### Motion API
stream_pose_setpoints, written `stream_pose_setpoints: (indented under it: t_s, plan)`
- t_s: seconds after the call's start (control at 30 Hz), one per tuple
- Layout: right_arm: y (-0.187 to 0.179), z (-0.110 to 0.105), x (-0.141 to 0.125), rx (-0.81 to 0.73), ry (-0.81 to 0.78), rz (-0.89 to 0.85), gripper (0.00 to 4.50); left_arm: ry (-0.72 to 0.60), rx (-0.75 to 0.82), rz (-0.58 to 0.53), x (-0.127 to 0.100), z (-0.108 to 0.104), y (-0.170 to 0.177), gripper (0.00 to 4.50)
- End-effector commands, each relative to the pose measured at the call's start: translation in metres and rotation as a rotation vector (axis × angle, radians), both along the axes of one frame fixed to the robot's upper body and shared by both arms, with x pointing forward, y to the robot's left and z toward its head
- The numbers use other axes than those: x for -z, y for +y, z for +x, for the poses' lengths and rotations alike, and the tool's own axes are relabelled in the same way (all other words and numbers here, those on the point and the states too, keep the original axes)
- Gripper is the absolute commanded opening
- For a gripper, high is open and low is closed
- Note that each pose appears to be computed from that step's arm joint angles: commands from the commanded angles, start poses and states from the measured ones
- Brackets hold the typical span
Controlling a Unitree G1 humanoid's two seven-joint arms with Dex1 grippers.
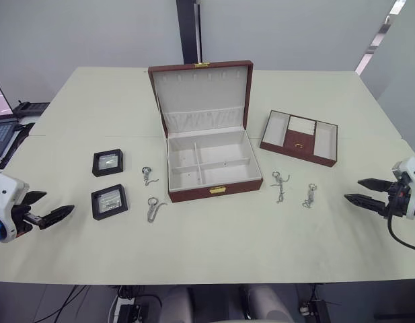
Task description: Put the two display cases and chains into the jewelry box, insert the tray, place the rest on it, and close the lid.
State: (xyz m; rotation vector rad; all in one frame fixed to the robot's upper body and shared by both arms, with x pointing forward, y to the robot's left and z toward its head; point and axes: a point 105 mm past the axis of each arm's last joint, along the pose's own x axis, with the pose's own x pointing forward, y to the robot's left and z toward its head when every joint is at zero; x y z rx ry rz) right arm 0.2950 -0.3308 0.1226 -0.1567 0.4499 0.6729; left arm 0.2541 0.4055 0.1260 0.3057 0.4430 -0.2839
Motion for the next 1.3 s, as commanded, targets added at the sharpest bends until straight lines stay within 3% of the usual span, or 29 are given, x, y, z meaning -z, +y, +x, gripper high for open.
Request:
stream_pose_setpoints:
  t_s: [0.03, 1.0, 1.17, 1.3]
  plan:
    - [-0.004, 0.001, -0.013, 0.002, -0.044, -0.014, 4.48, -0.015, 0.010, 0.048, -0.012, 0.002, 0.004, 4.50]
    - [-0.009, -0.001, -0.010, 0.021, -0.057, 0.008, 4.48, -0.063, 0.013, 0.039, -0.019, 0.008, 0.001, 4.50]
    - [0.031, 0.007, -0.045, -0.118, -0.152, 0.112, 4.48, -0.107, 0.058, -0.027, -0.029, 0.012, -0.011, 4.50]
    - [0.077, -0.001, -0.069, -0.297, -0.202, 0.137, 4.48, -0.024, 0.178, 0.010, -0.024, 0.008, -0.025, 4.50]
